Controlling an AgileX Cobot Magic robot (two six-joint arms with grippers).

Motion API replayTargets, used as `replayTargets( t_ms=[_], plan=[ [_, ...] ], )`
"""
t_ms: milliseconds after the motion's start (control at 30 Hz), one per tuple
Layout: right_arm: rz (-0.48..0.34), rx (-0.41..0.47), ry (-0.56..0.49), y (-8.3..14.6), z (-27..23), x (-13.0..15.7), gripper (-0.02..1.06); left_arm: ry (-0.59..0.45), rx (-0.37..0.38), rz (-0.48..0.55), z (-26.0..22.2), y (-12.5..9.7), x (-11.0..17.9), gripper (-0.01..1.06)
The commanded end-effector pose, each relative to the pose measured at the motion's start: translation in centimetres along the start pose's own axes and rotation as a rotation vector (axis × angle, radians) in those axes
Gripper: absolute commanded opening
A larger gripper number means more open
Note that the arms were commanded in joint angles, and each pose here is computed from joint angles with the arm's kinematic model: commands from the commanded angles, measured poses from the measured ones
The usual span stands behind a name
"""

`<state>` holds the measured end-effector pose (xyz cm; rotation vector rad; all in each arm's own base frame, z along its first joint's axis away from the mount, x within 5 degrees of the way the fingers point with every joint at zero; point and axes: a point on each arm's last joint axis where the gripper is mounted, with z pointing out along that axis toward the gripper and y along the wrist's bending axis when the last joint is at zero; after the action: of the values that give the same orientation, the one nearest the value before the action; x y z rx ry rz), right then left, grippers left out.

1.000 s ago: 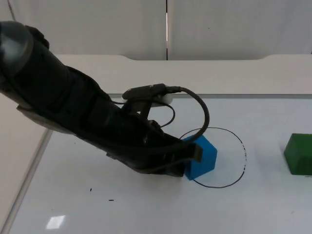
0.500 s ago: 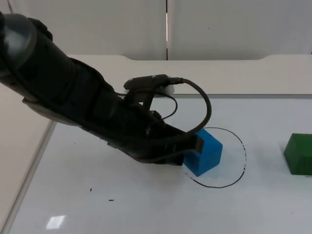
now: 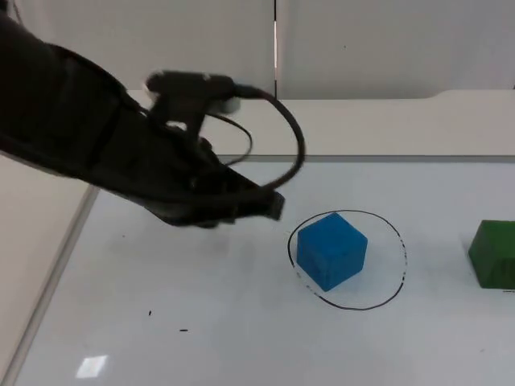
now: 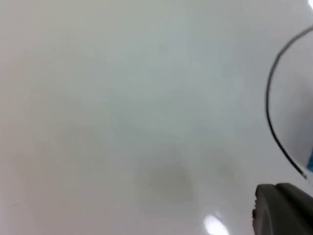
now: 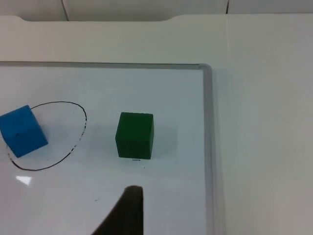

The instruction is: Push the two cubes into the marked area.

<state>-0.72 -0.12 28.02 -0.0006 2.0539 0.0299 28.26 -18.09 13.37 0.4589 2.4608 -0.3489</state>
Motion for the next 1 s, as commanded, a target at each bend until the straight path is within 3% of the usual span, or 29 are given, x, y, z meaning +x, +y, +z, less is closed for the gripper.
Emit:
replayTargets(
  t_ms=[0, 67, 167, 300, 433, 467, 600, 733, 900, 967],
  plan=[
    [-0.005, 0.011, -0.009, 0.0, 0.0, 0.0, 1.05, -0.059, -0.061, 0.008, -2.2, 0.4, -0.4, 0.0],
    [-0.005, 0.012, -0.009, -0.1, 0.0, 0.0, 1.05, -0.112, -0.093, 0.022, -4.0, 0.7, -0.9, 0.0],
    [-0.005, 0.012, -0.009, -0.1, 0.0, 0.0, 1.05, -0.144, -0.081, 0.05, -5.1, 0.8, -1.3, 0.0],
    [-0.005, 0.012, -0.009, -0.1, 0.0, 0.0, 1.05, -0.137, 0.069, 0.096, -5.8, 1.2, -1.7, 0.0],
    [-0.005, 0.012, -0.009, -0.1, 0.0, 0.0, 1.05, -0.126, 0.316, -0.059, -6.9, 5.2, -1.9, 0.0],
    [-0.005, 0.012, -0.009, -0.1, 0.0, 0.0, 1.05, -0.126, 0.316, -0.059, -6.9, 5.2, -1.9, 0.0],
    [-0.005, 0.012, -0.009, -0.1, 0.0, 0.0, 1.05, -0.212, 0.416, -0.231, -8.9, 9.5, -2.2, 0.0],
    [-0.005, 0.012, -0.009, -0.1, 0.0, 0.0, 1.05, -0.249, 0.414, -0.262, -10.2, 10.8, -2.3, 0.0],
    [-0.005, 0.012, -0.009, -0.1, 0.0, 0.0, 1.05, -0.272, 0.352, -0.225, -11.9, 10.2, -2.8, 0.0],
    [-0.005, 0.012, -0.009, -0.1, 0.0, 0.0, 1.05, -0.28, 0.246, -0.205, -13.4, 9.7, -3.0, 0.0]
  ],
)
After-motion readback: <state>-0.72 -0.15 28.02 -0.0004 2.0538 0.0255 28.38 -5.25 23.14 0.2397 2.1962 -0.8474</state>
